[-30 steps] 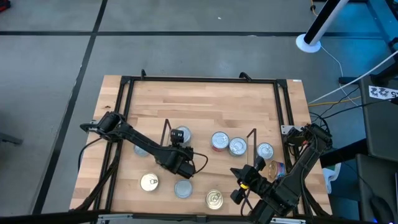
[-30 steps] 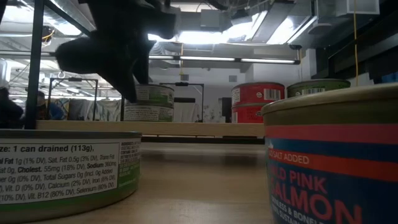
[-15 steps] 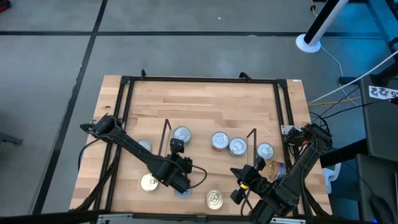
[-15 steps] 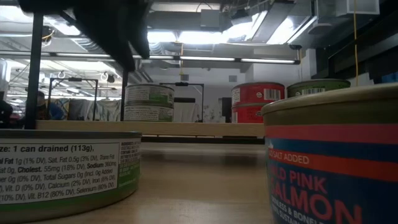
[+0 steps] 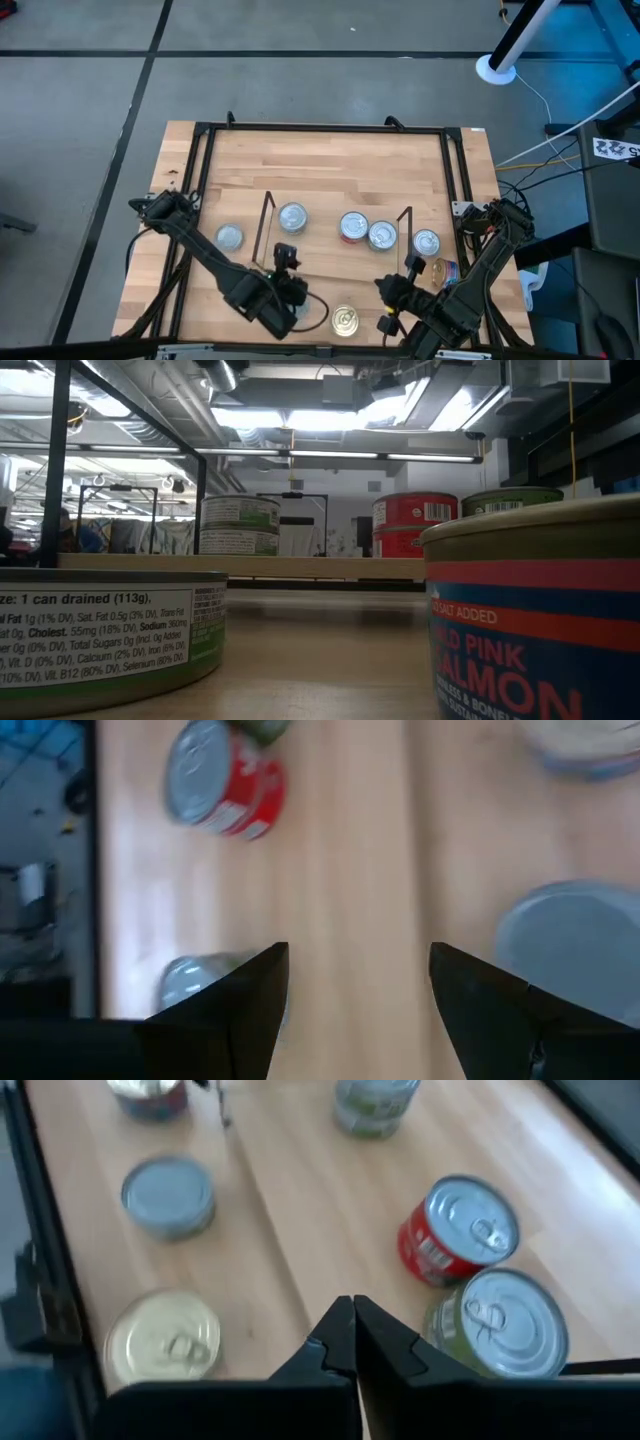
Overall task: Stack canned seafood by type on shelf
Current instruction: Stack the green white tuna can on top of the green white tuna cans on the shelf
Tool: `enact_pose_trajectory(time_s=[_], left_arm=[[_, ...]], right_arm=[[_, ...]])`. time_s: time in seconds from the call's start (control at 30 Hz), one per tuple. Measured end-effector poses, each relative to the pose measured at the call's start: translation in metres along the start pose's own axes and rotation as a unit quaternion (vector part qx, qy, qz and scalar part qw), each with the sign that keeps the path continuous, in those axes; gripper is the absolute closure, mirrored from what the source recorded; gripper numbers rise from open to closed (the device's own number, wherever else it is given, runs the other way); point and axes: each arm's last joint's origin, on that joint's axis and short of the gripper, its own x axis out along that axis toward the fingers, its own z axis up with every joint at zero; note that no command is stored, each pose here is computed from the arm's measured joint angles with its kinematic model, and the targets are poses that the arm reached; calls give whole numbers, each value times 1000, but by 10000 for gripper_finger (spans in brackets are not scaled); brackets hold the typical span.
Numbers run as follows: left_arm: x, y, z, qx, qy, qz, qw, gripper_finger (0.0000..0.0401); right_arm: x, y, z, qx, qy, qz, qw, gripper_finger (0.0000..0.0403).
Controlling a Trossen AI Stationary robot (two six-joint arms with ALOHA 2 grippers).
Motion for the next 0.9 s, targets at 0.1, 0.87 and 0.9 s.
enact_pose_trajectory(time_s=[0.1,0.87,0.9], left_arm=[[-6,-11,2,-10,-23,-32,999,164],[-38,-59,-14,-25,-24,-165,986,164],[-40,-62,-15,-20,-25,-167,985,164]], right_arm=[[0,4,0,-17,17,23,999,398],[-3,34,15,-55,15,197,979,397],[-1,34,17,-61,20,203,977,395]])
